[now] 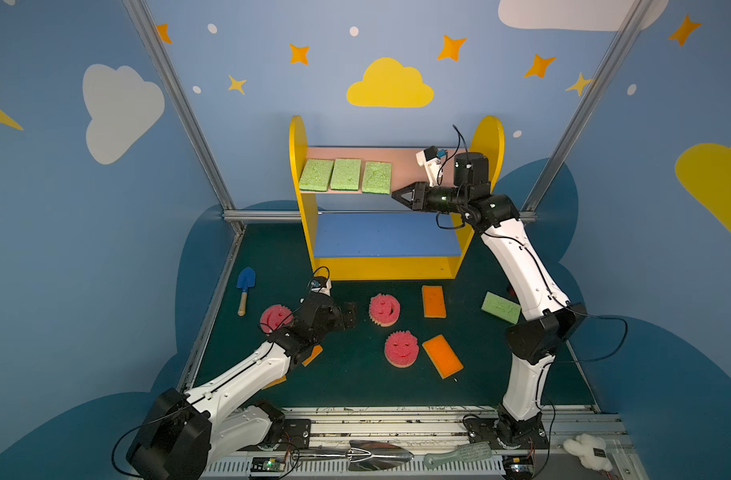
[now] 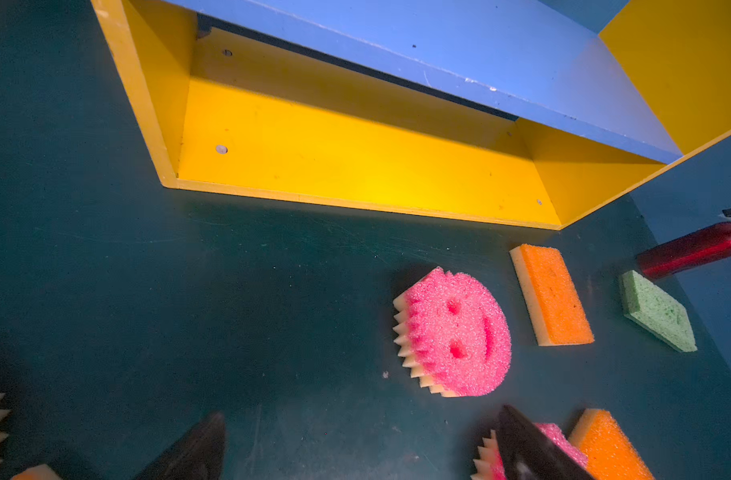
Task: Place and organize the cleaning sponges onto the shelf
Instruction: 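Lower the green sponge onto the pink shelf beside the other two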
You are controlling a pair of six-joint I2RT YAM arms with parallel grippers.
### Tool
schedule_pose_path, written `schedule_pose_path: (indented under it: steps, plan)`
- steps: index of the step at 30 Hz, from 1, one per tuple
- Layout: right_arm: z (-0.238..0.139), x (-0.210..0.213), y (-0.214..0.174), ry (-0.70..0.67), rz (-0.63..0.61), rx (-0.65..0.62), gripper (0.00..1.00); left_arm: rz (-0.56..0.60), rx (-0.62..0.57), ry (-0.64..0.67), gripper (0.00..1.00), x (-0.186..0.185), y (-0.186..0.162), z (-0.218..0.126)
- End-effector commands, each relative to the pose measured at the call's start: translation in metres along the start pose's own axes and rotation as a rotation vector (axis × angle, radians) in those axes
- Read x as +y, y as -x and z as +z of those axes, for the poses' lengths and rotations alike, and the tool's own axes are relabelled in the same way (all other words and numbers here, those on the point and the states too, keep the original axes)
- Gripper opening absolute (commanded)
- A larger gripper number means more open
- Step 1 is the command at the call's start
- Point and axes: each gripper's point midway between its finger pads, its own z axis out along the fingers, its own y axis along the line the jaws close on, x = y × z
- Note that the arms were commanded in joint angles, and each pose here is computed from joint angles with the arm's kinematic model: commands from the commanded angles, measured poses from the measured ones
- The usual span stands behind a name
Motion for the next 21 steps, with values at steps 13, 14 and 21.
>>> schedule_pose_path:
  steps: [13, 14, 21]
  plan:
    - [0.004, 0.01, 0.012, -0.033, -0.065, -0.039, 0.1, 0.017, -0.008, -0.007, 1.0, -0.004, 0.004, 0.002]
    - [0.004, 0.01, 0.012, -0.033, -0.063, -0.039, 0.1, 0.016, -0.007, -0.008, 1.0, -0.004, 0.003, 0.002]
    - [0.013, 0.006, 0.012, -0.022, -0.048, -0.032, 0.1, 0.015, 0.001, -0.008, 1.0, -0.004, 0.001, 0.003]
